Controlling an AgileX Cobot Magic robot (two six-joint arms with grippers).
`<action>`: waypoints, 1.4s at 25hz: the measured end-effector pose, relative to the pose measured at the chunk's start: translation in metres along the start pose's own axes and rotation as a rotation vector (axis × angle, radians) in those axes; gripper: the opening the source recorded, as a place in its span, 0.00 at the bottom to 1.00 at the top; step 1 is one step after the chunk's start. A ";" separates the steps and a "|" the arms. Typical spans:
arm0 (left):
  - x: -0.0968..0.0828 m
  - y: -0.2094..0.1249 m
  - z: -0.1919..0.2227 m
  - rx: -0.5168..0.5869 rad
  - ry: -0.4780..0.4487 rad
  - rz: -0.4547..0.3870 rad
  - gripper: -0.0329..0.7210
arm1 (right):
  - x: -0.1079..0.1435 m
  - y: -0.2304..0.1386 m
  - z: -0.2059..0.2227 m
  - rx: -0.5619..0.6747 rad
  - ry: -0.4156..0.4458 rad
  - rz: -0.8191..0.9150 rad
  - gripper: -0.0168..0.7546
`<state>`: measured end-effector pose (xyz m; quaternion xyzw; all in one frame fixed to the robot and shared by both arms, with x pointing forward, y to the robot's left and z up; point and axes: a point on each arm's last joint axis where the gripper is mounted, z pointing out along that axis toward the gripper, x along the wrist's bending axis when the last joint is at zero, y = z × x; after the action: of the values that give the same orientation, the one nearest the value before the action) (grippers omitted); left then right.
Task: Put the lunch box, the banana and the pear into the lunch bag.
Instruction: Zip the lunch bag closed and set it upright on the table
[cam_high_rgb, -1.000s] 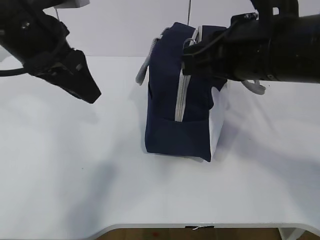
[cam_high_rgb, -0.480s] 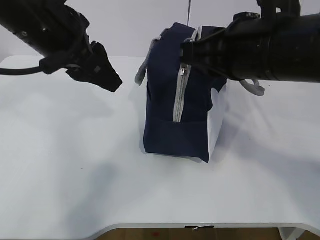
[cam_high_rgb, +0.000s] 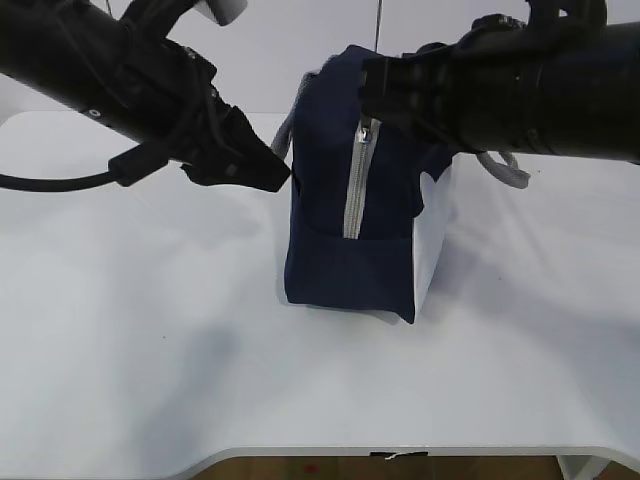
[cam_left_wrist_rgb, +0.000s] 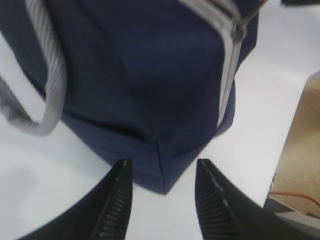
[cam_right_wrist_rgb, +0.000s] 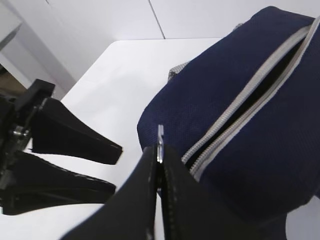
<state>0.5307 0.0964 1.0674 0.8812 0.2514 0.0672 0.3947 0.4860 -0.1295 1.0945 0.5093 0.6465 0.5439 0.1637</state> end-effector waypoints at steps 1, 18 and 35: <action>-0.001 0.001 0.003 -0.010 -0.001 0.004 0.47 | 0.000 0.000 0.000 -0.002 0.001 0.007 0.03; -0.004 0.004 0.045 -0.071 0.036 -0.051 0.47 | 0.000 0.002 0.000 -0.018 0.004 0.036 0.03; -0.005 -0.006 0.044 0.035 0.035 -0.053 0.73 | 0.000 0.002 0.000 -0.019 0.004 0.038 0.03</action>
<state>0.5382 0.0683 1.0339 0.8798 0.2824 0.0675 0.3763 0.4871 -0.1292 1.0961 0.5189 0.6319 0.5538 0.1571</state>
